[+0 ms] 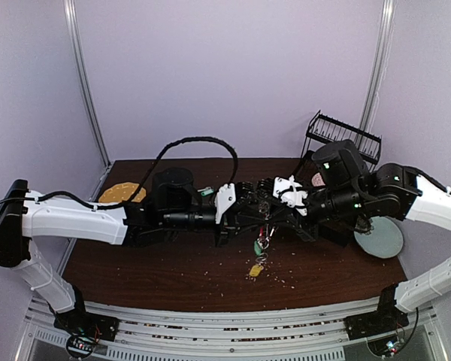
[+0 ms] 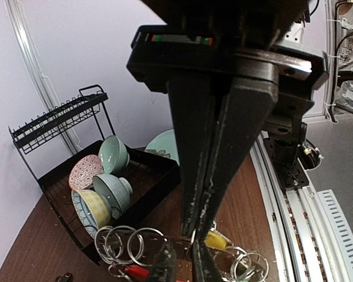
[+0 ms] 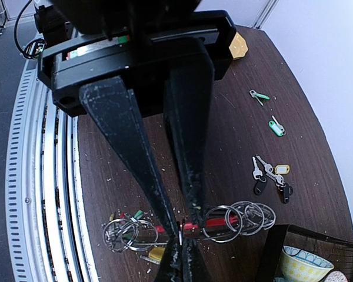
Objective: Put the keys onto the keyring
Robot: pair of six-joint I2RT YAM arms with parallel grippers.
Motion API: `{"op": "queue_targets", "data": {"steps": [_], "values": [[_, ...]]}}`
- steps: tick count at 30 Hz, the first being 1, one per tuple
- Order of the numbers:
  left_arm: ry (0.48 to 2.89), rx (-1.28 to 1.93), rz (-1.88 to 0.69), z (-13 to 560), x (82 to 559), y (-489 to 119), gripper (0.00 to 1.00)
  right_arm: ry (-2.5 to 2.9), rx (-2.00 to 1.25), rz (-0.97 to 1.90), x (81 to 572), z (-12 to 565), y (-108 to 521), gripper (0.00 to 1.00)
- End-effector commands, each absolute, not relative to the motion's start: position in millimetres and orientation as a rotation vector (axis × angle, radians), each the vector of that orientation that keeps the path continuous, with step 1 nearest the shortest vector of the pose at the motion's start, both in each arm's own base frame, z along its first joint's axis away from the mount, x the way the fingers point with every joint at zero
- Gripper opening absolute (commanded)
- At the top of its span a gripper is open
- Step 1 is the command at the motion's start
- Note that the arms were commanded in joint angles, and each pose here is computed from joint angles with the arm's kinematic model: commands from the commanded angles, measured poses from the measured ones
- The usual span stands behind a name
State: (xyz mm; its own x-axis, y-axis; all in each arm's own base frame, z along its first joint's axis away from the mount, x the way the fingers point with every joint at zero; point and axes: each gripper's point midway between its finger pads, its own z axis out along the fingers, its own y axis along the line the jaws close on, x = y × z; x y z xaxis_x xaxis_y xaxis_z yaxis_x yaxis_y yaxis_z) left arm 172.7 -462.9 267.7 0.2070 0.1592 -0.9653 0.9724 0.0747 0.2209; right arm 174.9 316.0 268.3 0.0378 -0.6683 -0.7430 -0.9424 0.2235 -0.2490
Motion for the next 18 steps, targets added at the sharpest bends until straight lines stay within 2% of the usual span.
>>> {"op": "queue_targets", "data": {"steps": [1, 3, 8, 12, 14, 18], "values": [[1.139, 1.322, -0.920, 282, 171, -465, 0.06, 1.647, -1.502, 0.463, 172, 281, 322, 0.00], [1.140, 1.328, -0.916, 282, 170, -466, 0.00, 1.645, -1.505, 0.464, 171, 281, 322, 0.00], [1.127, 1.329, -0.905, 284, 168, -465, 0.00, 1.633, -1.463, 0.489, 172, 289, 323, 0.00], [1.053, 1.242, -0.920, 298, 161, -456, 0.00, 1.572, -1.363, 0.607, 172, 297, 321, 0.23], [1.014, 1.202, -0.935, 306, 158, -453, 0.00, 1.544, -1.317, 0.687, 173, 304, 318, 0.31], [0.982, 1.178, -0.931, 311, 158, -451, 0.00, 1.512, -1.237, 0.860, 175, 312, 309, 0.39]]}}
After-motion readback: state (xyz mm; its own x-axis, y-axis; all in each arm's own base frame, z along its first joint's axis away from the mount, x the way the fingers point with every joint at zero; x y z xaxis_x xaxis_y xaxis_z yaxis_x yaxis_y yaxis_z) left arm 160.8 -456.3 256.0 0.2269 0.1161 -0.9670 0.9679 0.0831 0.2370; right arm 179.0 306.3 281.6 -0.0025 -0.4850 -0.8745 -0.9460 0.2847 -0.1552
